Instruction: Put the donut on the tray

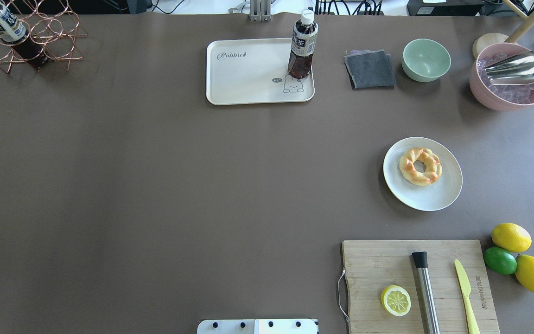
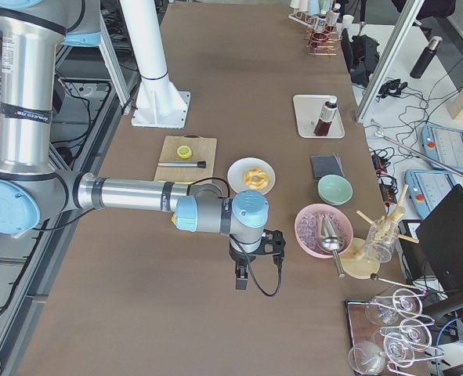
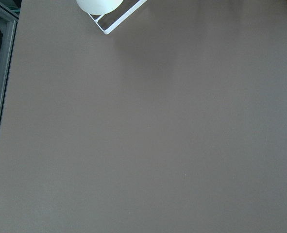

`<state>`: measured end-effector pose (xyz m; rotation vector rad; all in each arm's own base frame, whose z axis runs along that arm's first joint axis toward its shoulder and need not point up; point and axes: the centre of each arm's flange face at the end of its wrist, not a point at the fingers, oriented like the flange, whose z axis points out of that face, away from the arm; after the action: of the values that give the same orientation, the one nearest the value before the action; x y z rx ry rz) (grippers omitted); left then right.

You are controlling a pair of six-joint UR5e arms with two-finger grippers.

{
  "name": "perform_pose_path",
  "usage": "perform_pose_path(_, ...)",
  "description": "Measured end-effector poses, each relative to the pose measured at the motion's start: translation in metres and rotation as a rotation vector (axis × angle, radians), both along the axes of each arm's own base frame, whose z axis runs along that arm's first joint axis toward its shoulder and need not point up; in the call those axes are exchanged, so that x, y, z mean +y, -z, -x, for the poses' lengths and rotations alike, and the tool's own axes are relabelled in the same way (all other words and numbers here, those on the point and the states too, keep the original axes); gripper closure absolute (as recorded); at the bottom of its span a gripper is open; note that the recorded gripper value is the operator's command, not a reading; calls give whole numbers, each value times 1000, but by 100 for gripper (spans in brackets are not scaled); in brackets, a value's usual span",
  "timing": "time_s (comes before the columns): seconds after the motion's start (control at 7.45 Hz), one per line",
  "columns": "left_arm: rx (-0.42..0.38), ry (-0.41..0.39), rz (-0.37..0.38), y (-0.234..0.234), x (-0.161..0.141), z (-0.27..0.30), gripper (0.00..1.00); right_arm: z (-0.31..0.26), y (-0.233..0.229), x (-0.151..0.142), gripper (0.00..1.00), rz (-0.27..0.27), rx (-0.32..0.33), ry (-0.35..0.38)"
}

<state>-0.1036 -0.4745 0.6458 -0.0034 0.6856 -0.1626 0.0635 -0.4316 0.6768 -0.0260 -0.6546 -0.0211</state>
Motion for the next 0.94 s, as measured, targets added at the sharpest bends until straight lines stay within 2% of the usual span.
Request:
perform_pose_path(0.67, -3, -6, -25, 7, -7, -2, 3, 0, 1, 1, 0, -3, -1, 0)
perform_pose_path(0.94, -3, -7, -41, 14, -12, -2, 3, -1, 11, -5, 0, -29, 1, -2)
